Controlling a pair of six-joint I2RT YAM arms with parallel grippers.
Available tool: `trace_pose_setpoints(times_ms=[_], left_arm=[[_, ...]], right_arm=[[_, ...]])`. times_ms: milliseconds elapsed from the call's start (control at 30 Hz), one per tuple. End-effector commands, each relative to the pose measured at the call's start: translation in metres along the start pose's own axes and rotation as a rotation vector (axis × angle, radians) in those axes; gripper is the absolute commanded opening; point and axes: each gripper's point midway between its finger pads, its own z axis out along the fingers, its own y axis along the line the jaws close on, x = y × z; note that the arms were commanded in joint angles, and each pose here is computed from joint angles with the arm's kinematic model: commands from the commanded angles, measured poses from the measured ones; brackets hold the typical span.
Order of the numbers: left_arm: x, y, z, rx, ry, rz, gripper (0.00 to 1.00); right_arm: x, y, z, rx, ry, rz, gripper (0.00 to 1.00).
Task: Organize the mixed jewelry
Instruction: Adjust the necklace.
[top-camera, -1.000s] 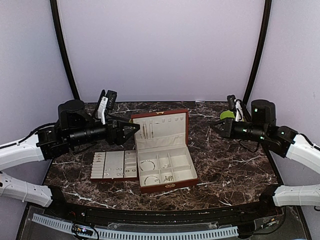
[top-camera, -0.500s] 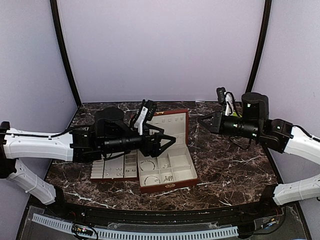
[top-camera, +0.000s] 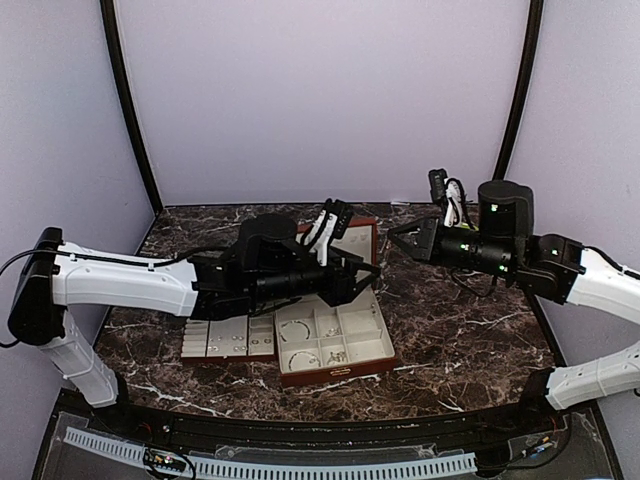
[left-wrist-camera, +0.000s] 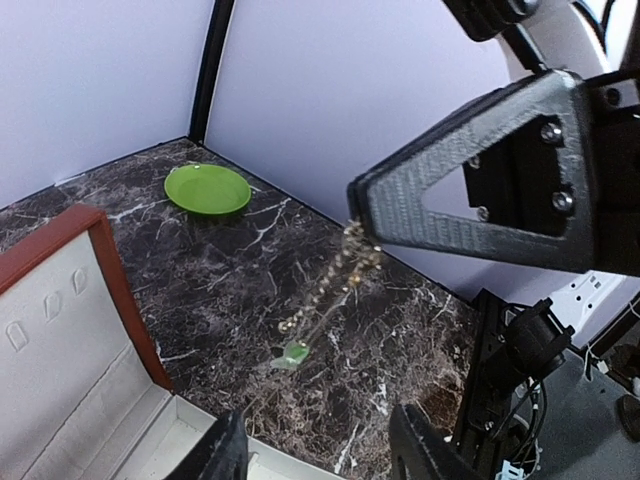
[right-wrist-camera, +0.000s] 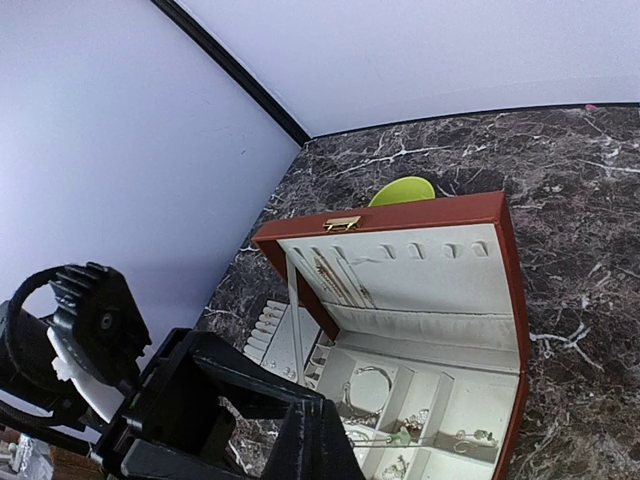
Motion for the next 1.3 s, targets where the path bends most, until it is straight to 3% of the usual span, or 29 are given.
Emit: trace_pose_setpoints(times_ms=[0, 167, 333, 733, 1000, 1267], left_arm=[[-0.005, 0.009, 0.01, -0.067, -0.015, 0.007, 0.49], [0.006, 0.013, 0.022, -0.079, 0.012, 0.007, 0.47], [0.014, 0.012, 0.032, -0.061, 0.035, 0.007, 0.38], [0.02, 0.01, 0.045, -0.047, 0.044, 0.008, 0.37], [0.025, 0.026, 0.045, -0.132, 0.049, 0.002, 0.28], [0.024, 0.009, 0.051, -0.031, 0.043, 0.019, 0.28]], right_arm=[[-0.021, 0.022, -0.007, -0.063, -0.068, 0.012, 0.0], [-0.024, 0.025, -0.01, -0.074, -0.076, 0.017, 0.0], [-0.025, 0.027, -0.013, -0.082, -0.082, 0.024, 0.0], [-0.026, 0.027, -0.017, -0.088, -0.089, 0.031, 0.0], [-0.027, 0.03, -0.021, -0.105, -0.094, 0.036, 0.0], [-0.026, 0.03, -0.021, -0.11, -0.094, 0.042, 0.0]])
